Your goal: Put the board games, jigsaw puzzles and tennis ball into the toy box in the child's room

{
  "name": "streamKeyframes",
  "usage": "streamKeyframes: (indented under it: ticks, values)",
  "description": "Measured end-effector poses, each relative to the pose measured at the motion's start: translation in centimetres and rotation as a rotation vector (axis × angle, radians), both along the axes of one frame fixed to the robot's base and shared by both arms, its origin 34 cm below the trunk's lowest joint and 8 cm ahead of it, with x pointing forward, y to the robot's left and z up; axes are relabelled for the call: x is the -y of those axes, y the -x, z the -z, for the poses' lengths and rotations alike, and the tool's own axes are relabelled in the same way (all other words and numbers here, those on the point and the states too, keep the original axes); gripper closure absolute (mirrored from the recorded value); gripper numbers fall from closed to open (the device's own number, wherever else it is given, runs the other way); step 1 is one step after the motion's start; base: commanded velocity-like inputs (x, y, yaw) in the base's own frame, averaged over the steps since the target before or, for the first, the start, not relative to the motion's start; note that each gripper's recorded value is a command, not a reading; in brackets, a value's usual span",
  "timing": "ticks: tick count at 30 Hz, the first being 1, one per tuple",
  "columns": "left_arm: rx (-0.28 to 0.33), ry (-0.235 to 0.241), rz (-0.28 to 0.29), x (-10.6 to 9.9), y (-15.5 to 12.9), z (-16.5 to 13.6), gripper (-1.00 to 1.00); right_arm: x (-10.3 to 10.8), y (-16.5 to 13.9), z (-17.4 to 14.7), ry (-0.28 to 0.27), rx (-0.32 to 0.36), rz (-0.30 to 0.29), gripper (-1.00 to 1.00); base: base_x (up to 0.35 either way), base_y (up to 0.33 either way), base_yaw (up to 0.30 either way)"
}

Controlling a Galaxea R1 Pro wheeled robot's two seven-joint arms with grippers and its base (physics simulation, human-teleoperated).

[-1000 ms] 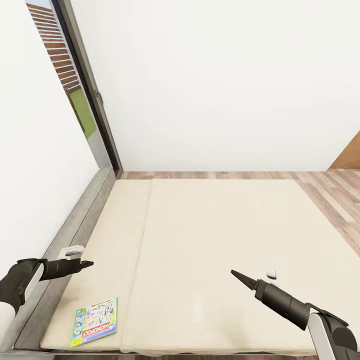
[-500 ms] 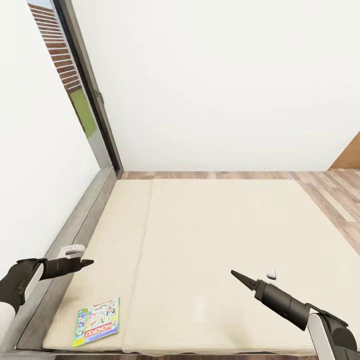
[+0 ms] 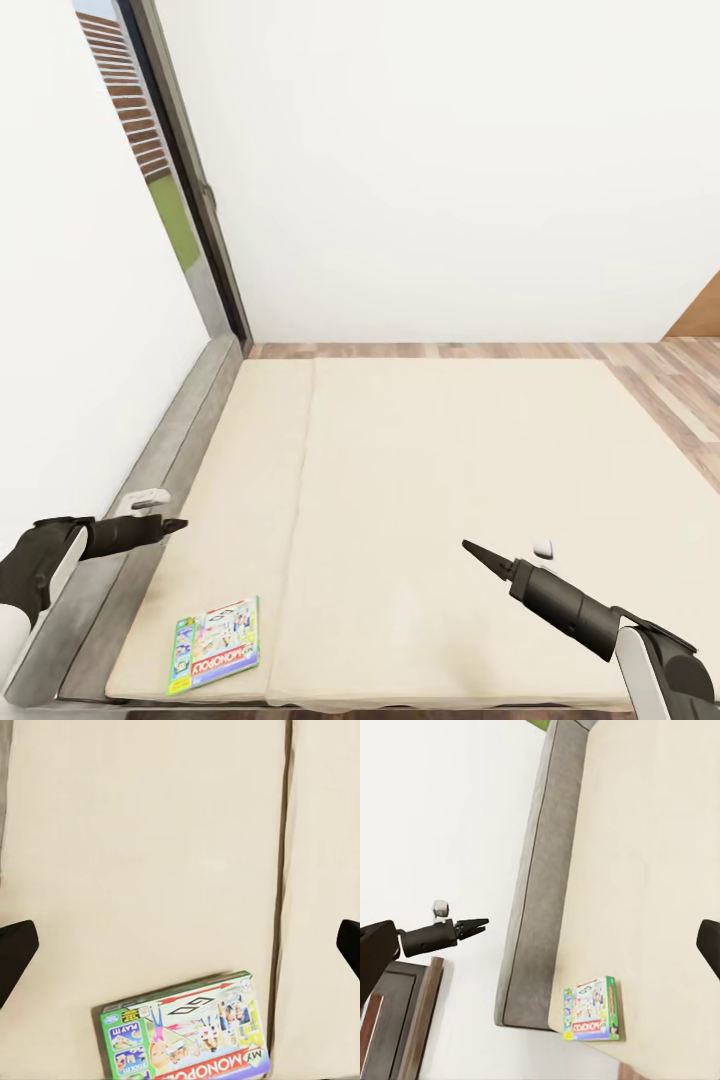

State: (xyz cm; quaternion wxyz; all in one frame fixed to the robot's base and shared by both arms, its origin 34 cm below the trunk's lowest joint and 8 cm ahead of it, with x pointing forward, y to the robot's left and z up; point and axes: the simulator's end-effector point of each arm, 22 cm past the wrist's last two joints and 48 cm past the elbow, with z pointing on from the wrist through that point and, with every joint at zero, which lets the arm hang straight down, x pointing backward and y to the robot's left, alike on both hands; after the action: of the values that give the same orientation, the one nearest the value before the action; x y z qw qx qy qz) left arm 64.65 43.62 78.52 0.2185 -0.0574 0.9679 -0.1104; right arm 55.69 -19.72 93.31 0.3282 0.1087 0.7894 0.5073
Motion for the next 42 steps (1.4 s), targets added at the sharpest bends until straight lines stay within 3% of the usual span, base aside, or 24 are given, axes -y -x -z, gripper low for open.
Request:
streamKeyframes:
  ticks: [42]
  values:
    - [-0.016, 0.003, 0.003, 0.4, 0.4, 1.0, -1.00, -0.4, 0.2, 1.0, 0.001, -0.023, -0.001, -1.00, 0.000, 0.024, 0.000]
